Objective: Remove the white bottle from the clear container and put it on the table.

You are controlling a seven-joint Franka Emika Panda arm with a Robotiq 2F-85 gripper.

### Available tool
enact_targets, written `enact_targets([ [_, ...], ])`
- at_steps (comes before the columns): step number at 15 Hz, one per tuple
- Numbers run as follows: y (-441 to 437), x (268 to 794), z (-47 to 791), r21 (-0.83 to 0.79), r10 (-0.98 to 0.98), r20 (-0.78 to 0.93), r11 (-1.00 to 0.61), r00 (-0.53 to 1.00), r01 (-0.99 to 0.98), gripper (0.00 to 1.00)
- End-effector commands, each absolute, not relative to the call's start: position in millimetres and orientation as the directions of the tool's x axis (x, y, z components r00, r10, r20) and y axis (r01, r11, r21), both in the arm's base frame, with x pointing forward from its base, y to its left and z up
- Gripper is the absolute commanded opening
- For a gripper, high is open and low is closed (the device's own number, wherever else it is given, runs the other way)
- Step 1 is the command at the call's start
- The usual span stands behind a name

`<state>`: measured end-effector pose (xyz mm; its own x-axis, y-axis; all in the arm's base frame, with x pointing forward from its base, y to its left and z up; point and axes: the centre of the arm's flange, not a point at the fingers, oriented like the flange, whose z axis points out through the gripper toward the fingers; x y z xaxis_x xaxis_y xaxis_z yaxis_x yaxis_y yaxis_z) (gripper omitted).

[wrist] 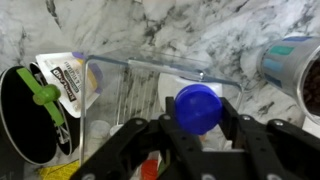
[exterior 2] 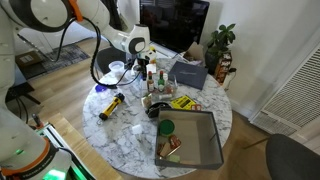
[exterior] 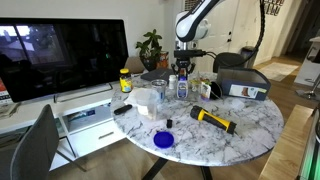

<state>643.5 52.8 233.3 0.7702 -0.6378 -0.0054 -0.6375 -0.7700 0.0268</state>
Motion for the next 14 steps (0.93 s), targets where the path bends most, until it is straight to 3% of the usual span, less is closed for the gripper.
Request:
enact_targets([
  [1, 63, 632, 264, 0.076, -0.629, -0.008, -0.775, 0.777, -0.627, 0.19],
  [8, 67, 622, 322, 0.106, -0.623, -0.015, -0.779, 0.782, -0.619, 0.19],
  [14, 70, 623, 382, 0.024, -0.635, -0.022, -0.772, 0.772, -0.635, 0.19],
])
